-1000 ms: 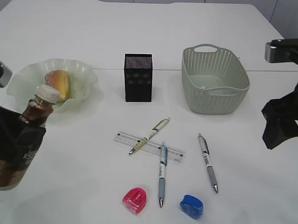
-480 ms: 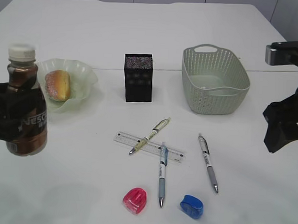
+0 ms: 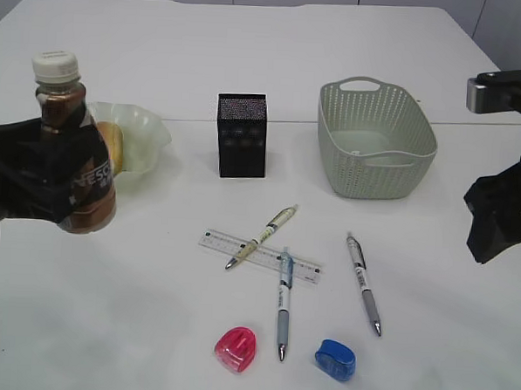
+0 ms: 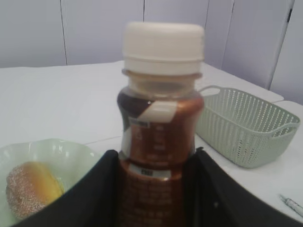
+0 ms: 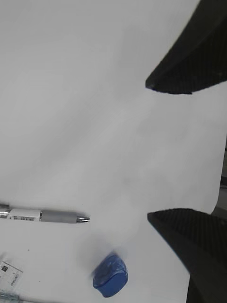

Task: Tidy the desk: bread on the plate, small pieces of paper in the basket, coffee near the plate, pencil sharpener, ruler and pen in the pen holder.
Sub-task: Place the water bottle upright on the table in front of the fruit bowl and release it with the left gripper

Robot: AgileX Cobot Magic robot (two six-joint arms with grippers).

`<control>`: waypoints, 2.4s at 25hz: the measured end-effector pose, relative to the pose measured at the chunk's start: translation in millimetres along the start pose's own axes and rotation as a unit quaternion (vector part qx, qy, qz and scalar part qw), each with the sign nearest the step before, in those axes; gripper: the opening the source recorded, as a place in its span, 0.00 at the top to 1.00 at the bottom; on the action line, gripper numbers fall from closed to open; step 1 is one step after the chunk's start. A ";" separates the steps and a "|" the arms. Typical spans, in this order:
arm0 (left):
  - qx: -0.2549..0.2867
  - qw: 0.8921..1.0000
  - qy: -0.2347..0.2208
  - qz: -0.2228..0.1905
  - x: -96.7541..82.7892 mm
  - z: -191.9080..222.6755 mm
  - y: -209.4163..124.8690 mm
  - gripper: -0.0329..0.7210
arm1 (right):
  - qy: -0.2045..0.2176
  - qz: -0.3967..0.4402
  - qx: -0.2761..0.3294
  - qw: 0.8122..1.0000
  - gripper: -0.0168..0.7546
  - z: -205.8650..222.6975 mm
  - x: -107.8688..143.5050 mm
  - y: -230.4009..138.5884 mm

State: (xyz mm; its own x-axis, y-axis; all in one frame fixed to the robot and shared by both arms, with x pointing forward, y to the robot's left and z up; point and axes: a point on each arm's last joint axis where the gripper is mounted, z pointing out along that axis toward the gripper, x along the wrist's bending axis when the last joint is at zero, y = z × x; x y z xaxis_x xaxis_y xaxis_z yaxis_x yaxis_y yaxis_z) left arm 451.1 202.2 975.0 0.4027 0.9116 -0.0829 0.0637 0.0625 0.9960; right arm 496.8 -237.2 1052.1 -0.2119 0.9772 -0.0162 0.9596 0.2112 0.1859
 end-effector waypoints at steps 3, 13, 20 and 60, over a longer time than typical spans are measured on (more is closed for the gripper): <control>0.023 1.000 -0.005 0.005 0.2 10.4 -22.1 0.50 | -0.002 -0.001 0.000 1.000 0.26 0.0 -0.3 0.0; 0.085 0.996 0.001 0.008 5.1 49.1 -62.8 0.50 | -0.008 -0.004 -0.002 1.000 0.26 0.0 -1.4 0.4; 0.116 0.992 0.040 0.002 28.5 61.3 -88.2 0.50 | -0.012 -0.006 -0.005 1.000 0.26 0.0 -2.1 1.0; -0.014 1.000 0.009 0.018 23.8 73.7 -24.6 0.26 | -0.014 -0.007 -0.012 1.000 0.26 0.0 -2.5 2.2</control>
State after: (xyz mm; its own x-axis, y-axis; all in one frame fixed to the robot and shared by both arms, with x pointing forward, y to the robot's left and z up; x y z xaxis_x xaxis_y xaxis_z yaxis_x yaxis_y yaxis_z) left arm 526.4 192.4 946.1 0.3882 0.9204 -0.0464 0.0238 0.0403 0.9989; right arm 499.5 -239.2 1052.5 -0.2196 0.9745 -0.0464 0.9517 0.2245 0.2095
